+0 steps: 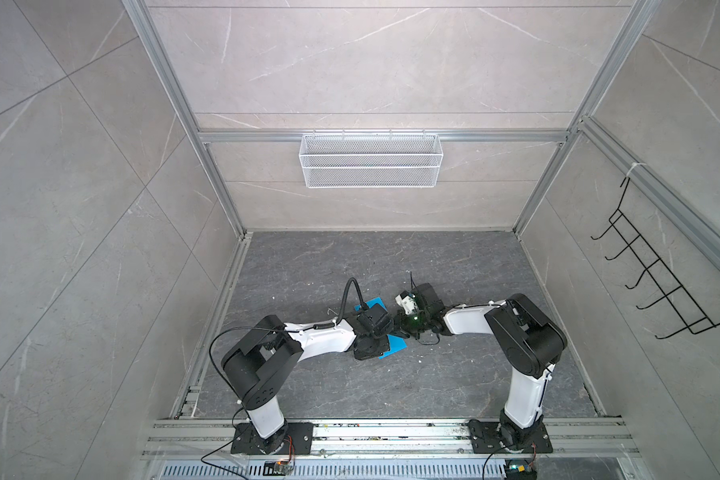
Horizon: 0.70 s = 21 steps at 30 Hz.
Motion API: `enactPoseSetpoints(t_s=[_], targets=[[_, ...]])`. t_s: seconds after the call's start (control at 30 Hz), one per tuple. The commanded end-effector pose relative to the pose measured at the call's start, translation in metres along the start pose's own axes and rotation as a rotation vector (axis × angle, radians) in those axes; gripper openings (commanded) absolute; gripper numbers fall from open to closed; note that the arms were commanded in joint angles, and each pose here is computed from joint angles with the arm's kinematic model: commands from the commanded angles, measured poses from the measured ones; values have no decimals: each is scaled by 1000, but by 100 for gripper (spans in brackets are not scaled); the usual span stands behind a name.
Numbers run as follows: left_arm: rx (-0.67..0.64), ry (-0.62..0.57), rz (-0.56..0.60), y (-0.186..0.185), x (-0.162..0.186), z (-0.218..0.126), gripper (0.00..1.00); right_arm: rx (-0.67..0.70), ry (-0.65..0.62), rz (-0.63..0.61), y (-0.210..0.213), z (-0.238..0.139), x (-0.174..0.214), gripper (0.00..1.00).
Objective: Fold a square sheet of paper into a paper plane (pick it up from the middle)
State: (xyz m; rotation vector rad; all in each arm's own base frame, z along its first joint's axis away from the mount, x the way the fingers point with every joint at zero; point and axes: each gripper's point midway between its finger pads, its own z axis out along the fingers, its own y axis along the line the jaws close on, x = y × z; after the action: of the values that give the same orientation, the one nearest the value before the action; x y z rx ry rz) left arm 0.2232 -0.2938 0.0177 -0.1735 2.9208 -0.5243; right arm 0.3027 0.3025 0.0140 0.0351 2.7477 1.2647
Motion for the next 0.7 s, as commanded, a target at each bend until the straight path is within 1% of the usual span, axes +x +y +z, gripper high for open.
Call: enactPoseSetpoints(t_s=[0.0, 0.13, 0.23, 0.47, 0.67], targets=[[-126, 68, -10, 30, 18, 13, 6, 130, 28, 41, -43, 4, 15, 0], [-149, 87, -8, 37, 23, 16, 3, 14, -3, -133, 0, -13, 6, 1], [-155, 95, -6, 39, 24, 18, 0, -26, 20, -203, 11, -18, 12, 0], [-155, 103, -1, 38, 26, 20, 0, -67, 81, -213, 10, -6, 40, 0], [-153, 104, 3, 36, 25, 19, 0, -71, 90, -231, 11, -2, 43, 0]])
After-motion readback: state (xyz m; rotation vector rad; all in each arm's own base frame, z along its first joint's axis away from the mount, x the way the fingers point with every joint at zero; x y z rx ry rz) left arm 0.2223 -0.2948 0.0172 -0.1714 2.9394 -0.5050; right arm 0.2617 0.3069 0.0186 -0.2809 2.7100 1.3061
